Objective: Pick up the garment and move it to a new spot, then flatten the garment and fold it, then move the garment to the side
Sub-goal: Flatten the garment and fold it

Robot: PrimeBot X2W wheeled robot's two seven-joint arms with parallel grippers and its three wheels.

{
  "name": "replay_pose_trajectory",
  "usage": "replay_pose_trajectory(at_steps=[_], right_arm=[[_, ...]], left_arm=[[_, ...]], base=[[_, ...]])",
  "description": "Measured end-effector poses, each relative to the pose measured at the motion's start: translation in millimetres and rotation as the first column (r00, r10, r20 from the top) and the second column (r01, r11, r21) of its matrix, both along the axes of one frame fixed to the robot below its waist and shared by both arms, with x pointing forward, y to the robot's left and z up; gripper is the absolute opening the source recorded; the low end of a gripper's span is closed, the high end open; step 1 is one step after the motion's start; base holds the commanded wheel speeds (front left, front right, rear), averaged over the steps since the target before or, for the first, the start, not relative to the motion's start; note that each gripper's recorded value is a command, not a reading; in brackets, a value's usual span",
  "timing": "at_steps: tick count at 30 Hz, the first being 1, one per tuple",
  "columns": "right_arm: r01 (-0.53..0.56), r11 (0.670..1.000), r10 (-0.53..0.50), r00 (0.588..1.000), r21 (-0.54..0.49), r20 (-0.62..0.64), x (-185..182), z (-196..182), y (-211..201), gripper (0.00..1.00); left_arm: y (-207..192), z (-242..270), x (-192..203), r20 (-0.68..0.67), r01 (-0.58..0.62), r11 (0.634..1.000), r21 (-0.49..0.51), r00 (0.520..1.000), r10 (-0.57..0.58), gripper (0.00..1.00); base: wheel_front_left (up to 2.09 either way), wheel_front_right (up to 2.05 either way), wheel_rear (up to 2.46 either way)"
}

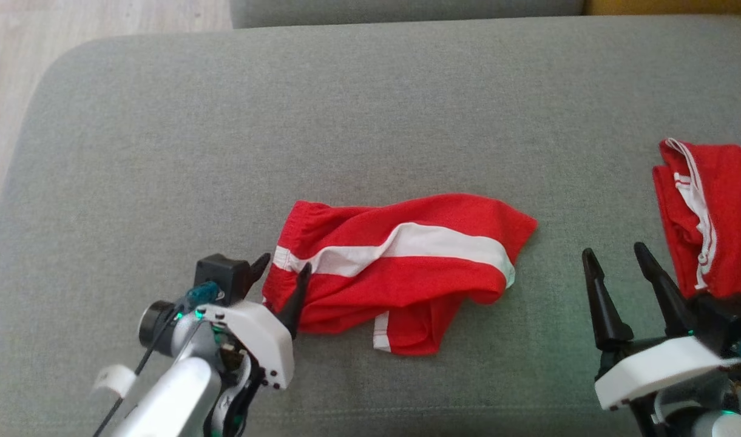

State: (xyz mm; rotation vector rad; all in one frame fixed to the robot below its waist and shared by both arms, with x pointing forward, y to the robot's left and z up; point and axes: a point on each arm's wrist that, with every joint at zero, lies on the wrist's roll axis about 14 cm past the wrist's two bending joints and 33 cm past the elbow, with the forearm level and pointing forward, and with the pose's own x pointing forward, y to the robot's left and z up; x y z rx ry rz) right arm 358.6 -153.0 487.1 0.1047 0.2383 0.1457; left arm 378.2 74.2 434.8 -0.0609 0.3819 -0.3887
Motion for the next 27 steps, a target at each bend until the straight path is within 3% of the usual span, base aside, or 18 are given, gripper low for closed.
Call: replay_pose_trajectory(at_steps=[6,7,8,9,18,27], right_arm=[[0.015,1.000,-0.015,1.000,0.006,-0.028,0,-9,-4,1.00],[0.017,1.000,-0.017,0.999,0.011,-0.032,0,-10,-5,1.00],[0.019,1.000,-0.019,0.999,0.014,-0.037,-1,-11,-5,1.00],[0.019,1.000,-0.019,0.999,0.013,-0.044,-1,-13,-5,1.00],[-0.040,0.999,0.044,0.986,0.025,-0.158,-6,-38,14,1.00],[-0.118,0.986,0.152,0.926,0.119,-0.346,5,-84,48,1.00]], left_arm=[[3,-15,11,-0.042,0.001,0.999,0.037,0.999,0.001,1.00],[3,-14,13,-0.036,0.000,1.000,0.032,0.999,0.001,0.77],[2,-13,15,-0.030,0.005,1.000,0.028,1.000,-0.004,0.26],[1,-13,16,-0.029,0.007,1.000,0.028,1.000,-0.007,0.00],[3,-14,16,-0.024,0.003,1.000,0.022,1.000,-0.002,0.00],[6,-13,28,-0.004,-0.010,1.000,0.009,1.000,0.010,0.00]], base=[[0.00,0.00,0.00],[0.00,0.00,0.00],[0.00,0.00,0.00],[0.00,0.00,0.00],[0.00,0.00,0.00],[0.00,0.00,0.00]])
